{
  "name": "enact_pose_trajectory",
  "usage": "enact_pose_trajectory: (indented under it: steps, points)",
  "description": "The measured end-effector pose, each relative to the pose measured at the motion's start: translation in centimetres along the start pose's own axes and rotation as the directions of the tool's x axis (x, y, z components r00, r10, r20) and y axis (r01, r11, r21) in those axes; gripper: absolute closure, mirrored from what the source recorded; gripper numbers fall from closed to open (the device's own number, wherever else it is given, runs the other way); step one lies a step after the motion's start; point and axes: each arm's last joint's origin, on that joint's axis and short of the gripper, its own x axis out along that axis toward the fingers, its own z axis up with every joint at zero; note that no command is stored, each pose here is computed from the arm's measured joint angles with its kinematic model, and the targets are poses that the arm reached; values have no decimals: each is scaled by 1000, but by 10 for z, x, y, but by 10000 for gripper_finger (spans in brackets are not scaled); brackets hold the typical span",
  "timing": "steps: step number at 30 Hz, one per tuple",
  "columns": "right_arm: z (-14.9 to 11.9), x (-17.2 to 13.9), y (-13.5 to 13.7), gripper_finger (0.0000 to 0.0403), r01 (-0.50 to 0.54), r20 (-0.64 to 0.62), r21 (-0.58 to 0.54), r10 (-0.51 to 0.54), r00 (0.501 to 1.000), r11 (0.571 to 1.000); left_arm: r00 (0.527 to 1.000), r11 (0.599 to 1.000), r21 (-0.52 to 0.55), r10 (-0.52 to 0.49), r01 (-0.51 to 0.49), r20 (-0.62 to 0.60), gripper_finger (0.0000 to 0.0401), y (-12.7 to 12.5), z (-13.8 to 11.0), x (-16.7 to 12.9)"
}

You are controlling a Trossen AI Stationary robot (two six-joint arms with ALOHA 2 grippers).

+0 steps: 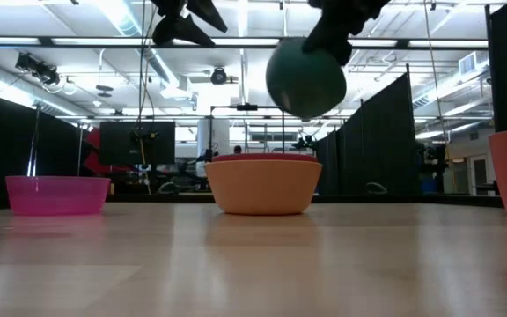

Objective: Nest bowls inside each other
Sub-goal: Stack the blue bowl on top of the orange bowl

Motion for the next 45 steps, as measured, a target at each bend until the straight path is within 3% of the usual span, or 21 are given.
enact_pose_trajectory:
  steps: [10,17,33,45]
  points:
    - [6,50,38,403,-104,-73,-61,99,992,993,998,999,6,54,-54,-12,214,16,-1,-28]
    - [15,78,49,403,-93,-130,-111,78,988,989,998,998,9,62,-62,-19,224,20,-3,-39]
    - [-3,103,45,403,45,-326,-156,-95,941,987,997,998,17,68,-67,-47,228,20,-5,-40]
    - [-3,104,52,403,22,-320,-164,-74,945,986,996,997,21,69,-68,-50,228,21,-6,-40]
